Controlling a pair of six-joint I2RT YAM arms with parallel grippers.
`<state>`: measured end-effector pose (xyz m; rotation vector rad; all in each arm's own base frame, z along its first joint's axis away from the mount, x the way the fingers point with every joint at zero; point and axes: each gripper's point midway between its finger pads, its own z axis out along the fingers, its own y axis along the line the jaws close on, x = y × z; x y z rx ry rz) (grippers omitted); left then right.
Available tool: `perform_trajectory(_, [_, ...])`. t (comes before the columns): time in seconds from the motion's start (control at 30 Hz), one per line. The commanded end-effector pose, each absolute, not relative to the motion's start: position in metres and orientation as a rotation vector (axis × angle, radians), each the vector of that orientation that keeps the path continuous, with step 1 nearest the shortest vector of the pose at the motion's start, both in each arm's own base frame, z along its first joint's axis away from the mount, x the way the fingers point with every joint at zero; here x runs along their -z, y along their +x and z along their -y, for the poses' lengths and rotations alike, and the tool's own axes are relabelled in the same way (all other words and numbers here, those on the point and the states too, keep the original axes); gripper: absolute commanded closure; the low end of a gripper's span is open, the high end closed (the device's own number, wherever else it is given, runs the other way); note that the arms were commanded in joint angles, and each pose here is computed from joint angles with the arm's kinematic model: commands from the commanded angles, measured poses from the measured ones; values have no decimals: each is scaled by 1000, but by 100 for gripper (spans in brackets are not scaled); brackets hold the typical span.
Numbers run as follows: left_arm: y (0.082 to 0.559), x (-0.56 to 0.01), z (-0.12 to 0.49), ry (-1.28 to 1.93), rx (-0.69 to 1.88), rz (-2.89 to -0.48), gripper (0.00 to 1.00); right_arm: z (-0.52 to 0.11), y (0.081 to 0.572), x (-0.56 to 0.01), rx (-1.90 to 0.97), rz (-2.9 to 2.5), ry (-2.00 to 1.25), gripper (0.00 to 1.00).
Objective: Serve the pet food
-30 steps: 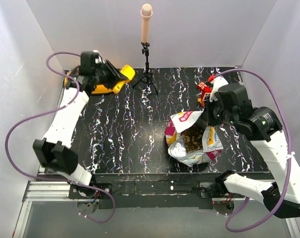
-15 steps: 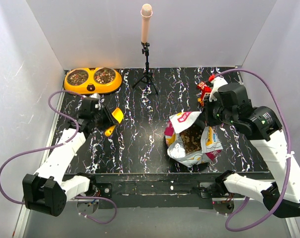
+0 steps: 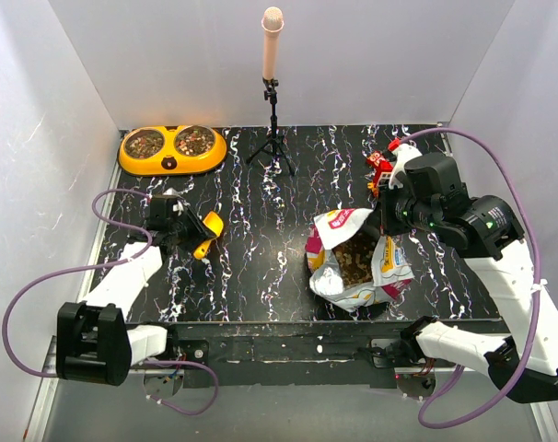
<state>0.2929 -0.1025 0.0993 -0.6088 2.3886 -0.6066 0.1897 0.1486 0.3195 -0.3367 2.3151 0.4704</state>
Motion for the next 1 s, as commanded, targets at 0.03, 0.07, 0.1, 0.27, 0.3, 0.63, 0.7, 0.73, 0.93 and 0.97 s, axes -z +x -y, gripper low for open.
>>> perform_trajectory(0.03, [293,-78,87,-721,691,-2394,100,-172,201,-392,-681,-2042,-281,99])
perform_trajectory(0.07, [290,-71,83,-751,679,-2401,100,-172,203,-391,-678,-2044,-282,99])
perform_trajectory(0.1, [288,-68,80,-775,665,-2407,100,-173,203,-391,-676,-2048,-286,99])
perform_trajectory(0.27, [278,-55,76,-874,648,-2433,93,-183,202,-387,-716,-2076,-327,99])
perform_trajectory(0.3, [275,-52,74,-894,633,-2447,90,-184,202,-386,-720,-2079,-330,99])
perform_trajectory(0.63, [238,-13,73,-1047,542,-2643,85,-189,204,-378,-724,-2108,-351,99])
perform_trajectory(0.7, [238,-9,72,-1036,528,-2673,85,-189,204,-379,-724,-2107,-355,99])
perform_trajectory(0.73, [239,-7,72,-1025,523,-2683,85,-189,204,-379,-724,-2110,-358,99])
perform_trajectory(0.93, [248,-8,70,-918,505,-2735,84,-190,204,-378,-727,-2113,-361,99])
perform_trajectory(0.97, [248,-7,69,-905,496,-2746,82,-190,204,-379,-729,-2110,-359,99])
